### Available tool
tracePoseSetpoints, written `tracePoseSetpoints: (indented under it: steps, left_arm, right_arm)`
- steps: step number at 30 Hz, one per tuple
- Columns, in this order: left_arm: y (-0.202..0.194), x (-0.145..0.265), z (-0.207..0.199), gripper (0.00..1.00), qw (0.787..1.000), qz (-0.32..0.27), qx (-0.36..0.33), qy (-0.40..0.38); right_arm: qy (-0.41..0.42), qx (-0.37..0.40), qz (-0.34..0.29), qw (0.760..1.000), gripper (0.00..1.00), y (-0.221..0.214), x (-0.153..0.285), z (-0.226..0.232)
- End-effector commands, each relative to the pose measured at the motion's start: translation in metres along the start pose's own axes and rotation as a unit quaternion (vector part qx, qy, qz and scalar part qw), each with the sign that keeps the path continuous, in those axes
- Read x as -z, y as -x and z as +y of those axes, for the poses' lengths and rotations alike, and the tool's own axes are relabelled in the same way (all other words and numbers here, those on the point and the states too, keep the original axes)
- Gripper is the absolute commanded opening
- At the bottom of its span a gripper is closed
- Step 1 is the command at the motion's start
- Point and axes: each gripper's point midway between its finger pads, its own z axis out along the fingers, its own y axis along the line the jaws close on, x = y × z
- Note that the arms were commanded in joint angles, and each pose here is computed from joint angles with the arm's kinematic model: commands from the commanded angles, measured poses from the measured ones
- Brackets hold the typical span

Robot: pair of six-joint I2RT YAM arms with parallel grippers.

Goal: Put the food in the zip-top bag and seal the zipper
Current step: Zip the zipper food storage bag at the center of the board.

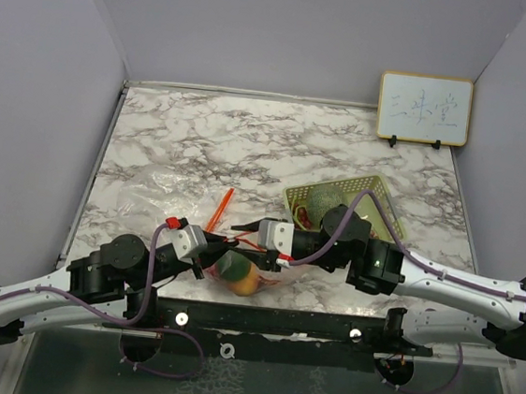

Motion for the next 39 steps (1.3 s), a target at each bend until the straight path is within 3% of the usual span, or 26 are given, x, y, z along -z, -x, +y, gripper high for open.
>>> tracePoseSetpoints:
  steps: [1, 4, 8, 10, 13, 15, 39]
  left_arm:
    - [0.011, 0.0, -0.006, 0.0, 1.0, -0.015, 0.005, -0.018]
    - [0.011, 0.0, -0.006, 0.0, 1.0, -0.016, 0.006, -0.017]
    - [0.013, 0.002, -0.005, 0.0, 1.0, -0.019, 0.006, -0.015]
    - [0.013, 0.003, -0.004, 0.0, 1.0, -0.019, 0.005, -0.013]
    - [0.012, 0.003, -0.004, 0.0, 1.0, -0.019, 0.003, -0.013]
    - [0.012, 0.003, -0.004, 0.0, 1.0, -0.018, 0.002, -0.013]
    - [0.015, 0.004, -0.004, 0.0, 1.0, -0.025, 0.006, -0.015]
  right_arm:
    - [0.011, 0.018, -0.022, 1.0, 0.36, 0.017, -0.009, -0.004]
    - [0.011, 0.016, -0.025, 1.0, 0.14, 0.017, -0.01, -0.004]
    - [0.022, 0.013, -0.015, 1.0, 0.1, 0.013, -0.009, 0.0]
    - [0.027, 0.01, -0.011, 1.0, 0.12, 0.01, -0.007, 0.003]
    - [0.023, 0.008, -0.013, 1.0, 0.37, 0.009, -0.004, 0.003]
    - [0.016, 0.009, -0.013, 1.0, 0.43, 0.008, -0.003, 0.0]
    - [0.05, -0.01, 0.018, 0.999, 0.37, -0.019, -0.011, 0.005]
